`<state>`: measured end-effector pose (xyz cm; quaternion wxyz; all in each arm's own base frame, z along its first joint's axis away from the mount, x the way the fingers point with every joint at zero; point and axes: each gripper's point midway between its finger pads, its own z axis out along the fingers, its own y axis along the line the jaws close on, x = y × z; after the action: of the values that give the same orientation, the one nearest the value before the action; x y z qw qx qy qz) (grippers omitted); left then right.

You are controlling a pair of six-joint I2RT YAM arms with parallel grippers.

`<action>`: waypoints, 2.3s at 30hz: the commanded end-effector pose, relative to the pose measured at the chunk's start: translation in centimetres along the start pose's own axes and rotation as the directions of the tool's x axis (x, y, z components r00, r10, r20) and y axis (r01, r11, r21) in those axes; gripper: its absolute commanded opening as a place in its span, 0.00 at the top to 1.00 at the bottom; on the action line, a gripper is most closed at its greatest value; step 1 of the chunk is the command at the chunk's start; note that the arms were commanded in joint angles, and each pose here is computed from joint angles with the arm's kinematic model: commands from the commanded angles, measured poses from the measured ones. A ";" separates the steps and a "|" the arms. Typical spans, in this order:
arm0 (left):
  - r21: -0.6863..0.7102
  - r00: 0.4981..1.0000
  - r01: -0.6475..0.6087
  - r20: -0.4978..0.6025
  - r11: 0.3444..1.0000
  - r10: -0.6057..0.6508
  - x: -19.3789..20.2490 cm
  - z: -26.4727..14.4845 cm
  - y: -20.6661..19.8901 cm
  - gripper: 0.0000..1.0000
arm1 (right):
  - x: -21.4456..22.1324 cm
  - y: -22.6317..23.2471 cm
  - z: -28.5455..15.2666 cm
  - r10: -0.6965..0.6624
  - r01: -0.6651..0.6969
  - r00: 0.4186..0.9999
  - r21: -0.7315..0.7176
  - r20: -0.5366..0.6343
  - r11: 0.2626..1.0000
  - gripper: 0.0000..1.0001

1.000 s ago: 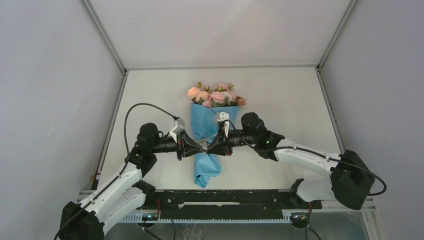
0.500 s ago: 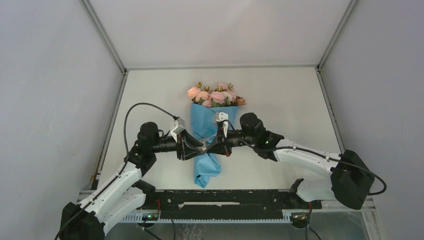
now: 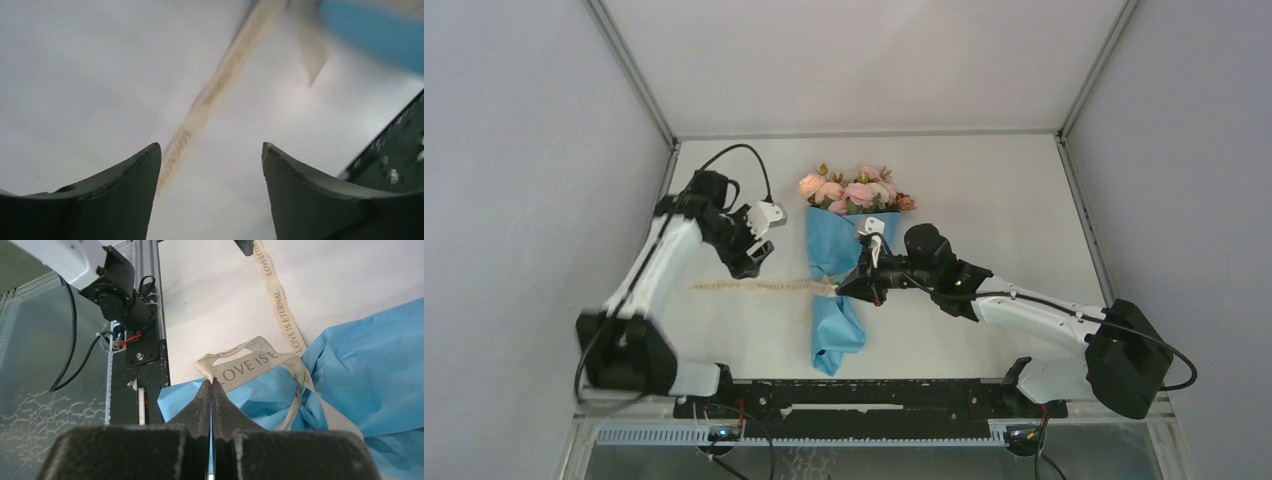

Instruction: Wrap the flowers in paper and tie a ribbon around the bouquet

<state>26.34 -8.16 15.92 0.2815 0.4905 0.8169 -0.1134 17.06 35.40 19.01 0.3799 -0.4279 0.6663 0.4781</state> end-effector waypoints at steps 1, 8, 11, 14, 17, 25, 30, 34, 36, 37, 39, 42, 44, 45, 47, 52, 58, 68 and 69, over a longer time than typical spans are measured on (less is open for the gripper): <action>0.197 0.877 0.110 -0.480 0.974 -0.001 10.1 -0.6 2.1 0.24 | -2.8 0.1 0.0 -0.049 0.049 0.997 0.003 0.062 0.999 1.00; 0.156 0.950 -0.117 -0.269 0.981 0.156 6.9 7.1 5.7 0.09 | -2.0 -0.4 -0.1 -0.049 0.047 0.998 0.038 0.032 0.998 1.00; 0.182 0.946 -0.174 -0.244 0.968 0.216 6.6 9.2 4.9 0.06 | -1.8 -0.8 0.0 -0.047 0.045 0.999 0.052 0.027 0.998 1.00; 0.229 0.929 -0.204 -0.261 0.952 0.262 7.5 10.7 3.7 0.08 | -1.9 -1.1 -0.1 -0.041 0.039 0.999 0.068 0.029 0.997 1.00; 0.282 0.904 -0.263 -0.262 0.923 0.338 8.6 11.1 2.6 0.16 | -1.9 -1.3 -0.2 -0.035 0.032 0.999 0.080 0.031 0.996 1.00; 0.345 0.853 -0.386 -0.220 0.856 0.473 9.2 10.7 0.1 0.15 | -2.1 -1.6 -0.5 -0.026 0.022 0.999 0.104 0.036 0.994 1.00; 0.270 0.862 -0.385 -0.237 0.882 0.449 8.6 11.4 1.5 0.25 | -2.6 -1.4 -1.1 -0.034 0.029 0.998 0.116 0.044 0.993 1.00; 0.250 0.874 -0.363 -0.243 0.898 0.421 8.4 11.5 1.8 0.53 | -3.0 -1.4 -1.8 -0.048 0.041 0.998 0.138 0.050 0.990 1.00; 0.248 0.877 -0.359 -0.242 0.900 0.416 8.3 11.5 1.8 0.69 | -3.1 -1.4 -2.1 -0.055 0.047 0.997 0.147 0.053 0.988 1.00; 0.246 0.878 -0.356 -0.243 0.901 0.413 8.3 11.6 1.8 0.80 | -3.2 -1.3 -2.2 -0.060 0.051 0.997 0.147 0.055 0.988 1.00; 0.233 0.884 -0.344 -0.246 0.910 0.397 8.2 11.6 1.9 0.99 | -3.4 -1.3 -2.3 -0.064 0.055 0.996 0.145 0.059 0.988 1.00; 0.233 0.892 -0.323 -0.249 0.917 0.378 8.6 11.4 1.3 1.00 | -3.5 -1.3 -2.1 -0.060 0.051 0.996 0.141 0.065 0.989 1.00; 0.237 0.894 -0.309 -0.258 0.921 0.366 9.1 11.0 0.6 1.00 | -3.5 -1.3 -2.0 -0.051 0.042 0.996 0.135 0.067 0.990 1.00; 0.235 0.900 -0.289 -0.263 0.928 0.347 9.3 10.6 0.3 1.00 | -3.4 -1.2 -1.9 -0.048 0.039 0.997 0.132 0.067 0.990 1.00; 0.217 0.921 -0.253 -0.245 0.943 0.304 8.5 9.1 -0.3 1.00 | -3.4 -1.3 -1.7 -0.042 0.033 0.997 0.133 0.069 0.991 1.00; 0.270 0.928 -0.272 -0.181 0.924 0.326 6.8 3.1 -4.5 1.00 | -3.7 -1.9 -1.5 -0.009 -0.006 0.996 0.161 0.088 0.987 1.00; 0.419 0.872 -0.393 -0.112 0.818 0.476 7.9 -2.9 -13.6 1.00 | -3.8 -3.4 -1.4 0.082 -0.107 0.989 0.215 0.122 0.971 1.00; 0.428 0.857 -0.513 0.302 0.744 0.417 -7.6 -4.8 -23.7 1.00 | -3.8 -4.8 -1.0 0.206 -0.241 0.964 0.233 0.166 0.942 1.00; 0.443 0.854 -0.518 0.309 0.731 0.418 -8.0 -4.3 -24.3 1.00 | -3.9 -4.9 -1.1 0.208 -0.246 0.963 0.236 0.172 0.940 1.00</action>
<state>7.23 -18.91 20.25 0.2333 0.7649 0.5527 -0.2348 21.52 33.53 18.03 0.3902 -0.2906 0.7583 0.4338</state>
